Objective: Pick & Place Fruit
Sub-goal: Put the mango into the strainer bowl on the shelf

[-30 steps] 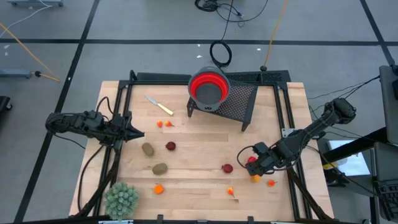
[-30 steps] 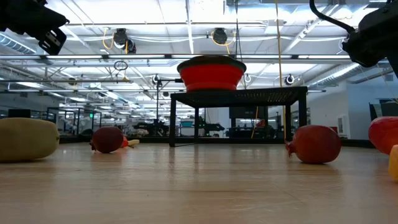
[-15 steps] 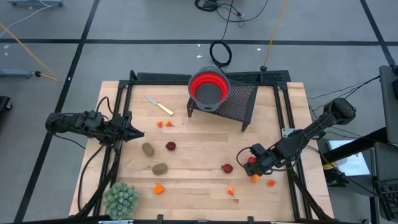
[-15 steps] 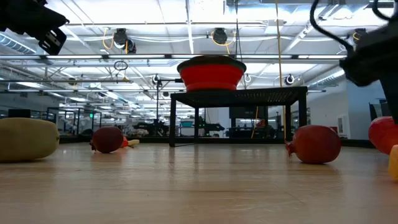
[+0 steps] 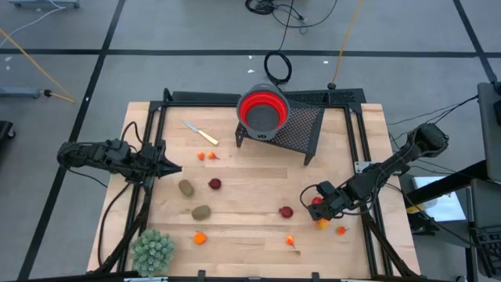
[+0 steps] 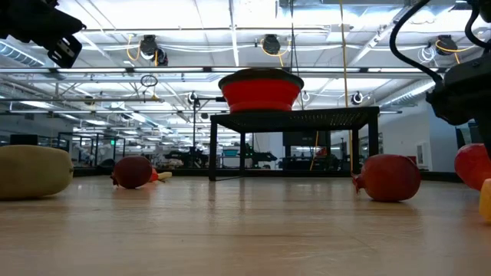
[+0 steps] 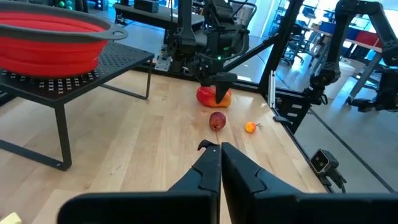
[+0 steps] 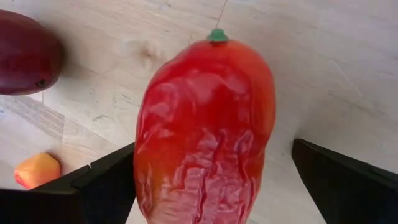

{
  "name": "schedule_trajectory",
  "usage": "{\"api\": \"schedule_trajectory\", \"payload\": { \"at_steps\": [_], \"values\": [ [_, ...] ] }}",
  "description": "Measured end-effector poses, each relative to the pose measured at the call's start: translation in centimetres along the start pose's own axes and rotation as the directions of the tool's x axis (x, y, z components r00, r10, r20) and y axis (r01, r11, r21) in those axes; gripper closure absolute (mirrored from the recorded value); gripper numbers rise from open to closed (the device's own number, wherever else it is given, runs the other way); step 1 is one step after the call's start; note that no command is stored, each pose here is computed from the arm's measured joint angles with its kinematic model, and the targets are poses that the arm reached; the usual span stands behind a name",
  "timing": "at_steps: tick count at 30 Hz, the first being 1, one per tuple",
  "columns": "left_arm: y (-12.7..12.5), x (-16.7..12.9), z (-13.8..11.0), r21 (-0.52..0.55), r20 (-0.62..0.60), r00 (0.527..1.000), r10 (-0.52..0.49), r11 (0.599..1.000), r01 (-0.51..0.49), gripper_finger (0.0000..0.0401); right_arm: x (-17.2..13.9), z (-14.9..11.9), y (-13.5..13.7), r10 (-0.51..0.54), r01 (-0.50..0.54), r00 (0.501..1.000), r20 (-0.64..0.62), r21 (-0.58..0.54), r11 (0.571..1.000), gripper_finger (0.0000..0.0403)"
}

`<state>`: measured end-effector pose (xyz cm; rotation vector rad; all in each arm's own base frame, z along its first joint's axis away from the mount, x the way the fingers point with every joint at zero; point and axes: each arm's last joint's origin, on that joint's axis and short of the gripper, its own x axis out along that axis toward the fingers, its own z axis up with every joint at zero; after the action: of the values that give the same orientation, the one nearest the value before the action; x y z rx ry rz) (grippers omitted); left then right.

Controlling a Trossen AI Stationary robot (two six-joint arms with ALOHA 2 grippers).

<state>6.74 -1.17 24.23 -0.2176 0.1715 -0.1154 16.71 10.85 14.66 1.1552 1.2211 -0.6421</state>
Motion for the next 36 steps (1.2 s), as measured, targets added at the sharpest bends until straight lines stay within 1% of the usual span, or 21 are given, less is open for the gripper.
{"api": "schedule_trajectory", "payload": {
  "at_steps": [3, 5, 10, 14, 20, 22, 24, 27, 31, 36],
  "values": [
    [0.0, 0.0, 0.0, 0.0, 0.0, 1.0, 0.0, 1.0, 0.0, 0.0385, 0.0, 0.0, 0.0, -0.001, 0.001, 1.0, 0.0, 0.002, 1.0, 0.0014],
    [0.0, 0.0, 0.0, 0.0, 0.0, 1.0, 0.0, 1.0, 0.0, 0.0387, 0.0, 0.0, 0.0, -0.001, 0.001, 1.0, 0.0, 0.009, 1.0, 0.0024],
    [0.0, 0.0, 0.0, 0.004, 0.0, 1.0, 0.0, 1.0, 0.0, 0.0399, 0.1, 0.0, 0.0, 0.0, 0.0, 1.0, -0.001, 0.011, 1.0, 0.0072],
    [0.0, 0.0, 0.0, 0.005, 0.0, 1.0, 0.0, 1.0, 0.0, 0.0394, 0.0, -0.1, 0.2, 0.01, -0.01, 1.0, -0.022, 0.011, 1.0, 0.0113],
    [0.0, 0.0, 0.0, 0.006, 0.0, 1.0, -0.001, 1.0, 0.001, 0.0386, -0.6, -0.4, 1.7, 0.153, -0.153, 0.987, -0.056, 0.002, 0.988, 0.0169],
    [0.0, 0.0, 0.0, 0.005, 0.001, 1.0, -0.001, 1.0, 0.001, 0.039, -1.1, -0.5, 2.3, 0.229, -0.229, 0.971, -0.065, 0.005, 0.973, 0.0184],
    [0.0, 0.0, 0.0, 0.009, 0.001, 1.0, -0.001, 1.0, 0.001, 0.0395, -1.6, -0.6, 2.7, 0.282, -0.282, 0.957, -0.072, 0.007, 0.959, 0.0193],
    [0.0, 0.0, 0.0, 0.009, 0.001, 1.0, -0.001, 1.0, 0.001, 0.0399, -2.4, -0.5, 3.0, 0.36, -0.36, 0.933, -0.029, 0.011, 0.933, 0.0192],
    [0.0, 0.0, 0.0, 0.009, 0.0, 1.0, -0.001, 1.0, 0.001, 0.0389, -3.8, -0.3, 3.7, 0.492, -0.493, 0.868, 0.074, -0.002, 0.87, 0.0182],
    [0.0, 0.0, 0.0, 0.008, 0.0, 1.0, -0.001, 1.0, 0.001, 0.0381, -5.7, 0.1, 4.5, 0.636, -0.638, 0.735, 0.237, -0.079, 0.766, 0.0188]
  ]
}}
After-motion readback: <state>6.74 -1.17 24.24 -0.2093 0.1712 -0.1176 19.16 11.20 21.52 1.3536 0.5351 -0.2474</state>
